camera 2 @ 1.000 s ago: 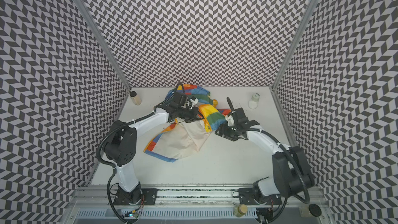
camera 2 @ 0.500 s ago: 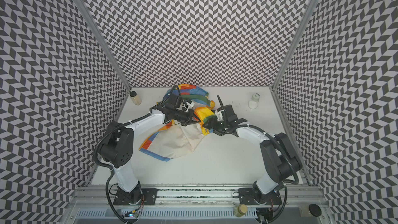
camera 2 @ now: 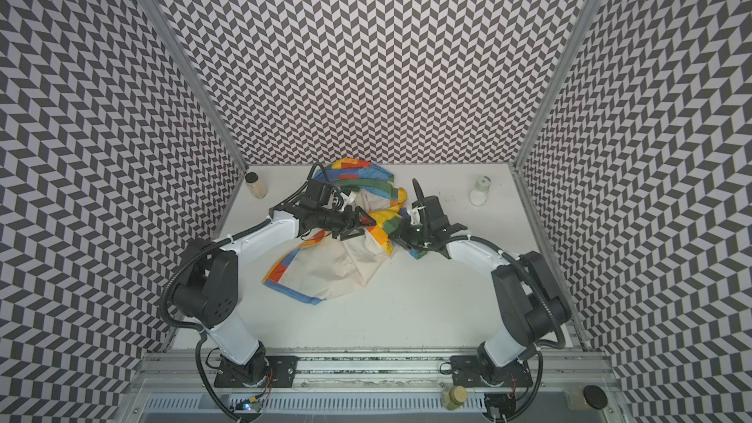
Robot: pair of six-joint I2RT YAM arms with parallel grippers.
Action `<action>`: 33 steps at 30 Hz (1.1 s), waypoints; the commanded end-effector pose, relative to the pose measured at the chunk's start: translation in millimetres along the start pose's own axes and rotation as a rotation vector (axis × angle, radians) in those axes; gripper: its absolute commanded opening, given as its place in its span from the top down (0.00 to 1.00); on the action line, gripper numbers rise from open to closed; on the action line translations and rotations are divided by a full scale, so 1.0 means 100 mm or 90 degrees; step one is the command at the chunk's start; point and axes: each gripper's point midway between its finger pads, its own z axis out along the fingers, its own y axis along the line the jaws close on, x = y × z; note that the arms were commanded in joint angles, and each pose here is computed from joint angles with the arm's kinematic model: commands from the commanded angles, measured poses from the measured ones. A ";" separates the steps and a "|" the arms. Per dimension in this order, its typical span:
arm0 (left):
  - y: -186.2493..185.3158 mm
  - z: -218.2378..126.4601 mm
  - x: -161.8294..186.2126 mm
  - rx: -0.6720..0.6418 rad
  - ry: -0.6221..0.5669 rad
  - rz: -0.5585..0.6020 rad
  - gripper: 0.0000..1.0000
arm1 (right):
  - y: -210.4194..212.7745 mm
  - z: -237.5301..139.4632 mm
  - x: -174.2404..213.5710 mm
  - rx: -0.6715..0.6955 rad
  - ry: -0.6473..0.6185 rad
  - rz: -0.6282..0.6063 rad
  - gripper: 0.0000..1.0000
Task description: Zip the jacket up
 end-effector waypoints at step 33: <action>-0.41 0.23 0.00 0.279 -0.172 -0.077 0.24 | 0.71 -0.43 0.09 -0.140 -0.003 0.011 1.00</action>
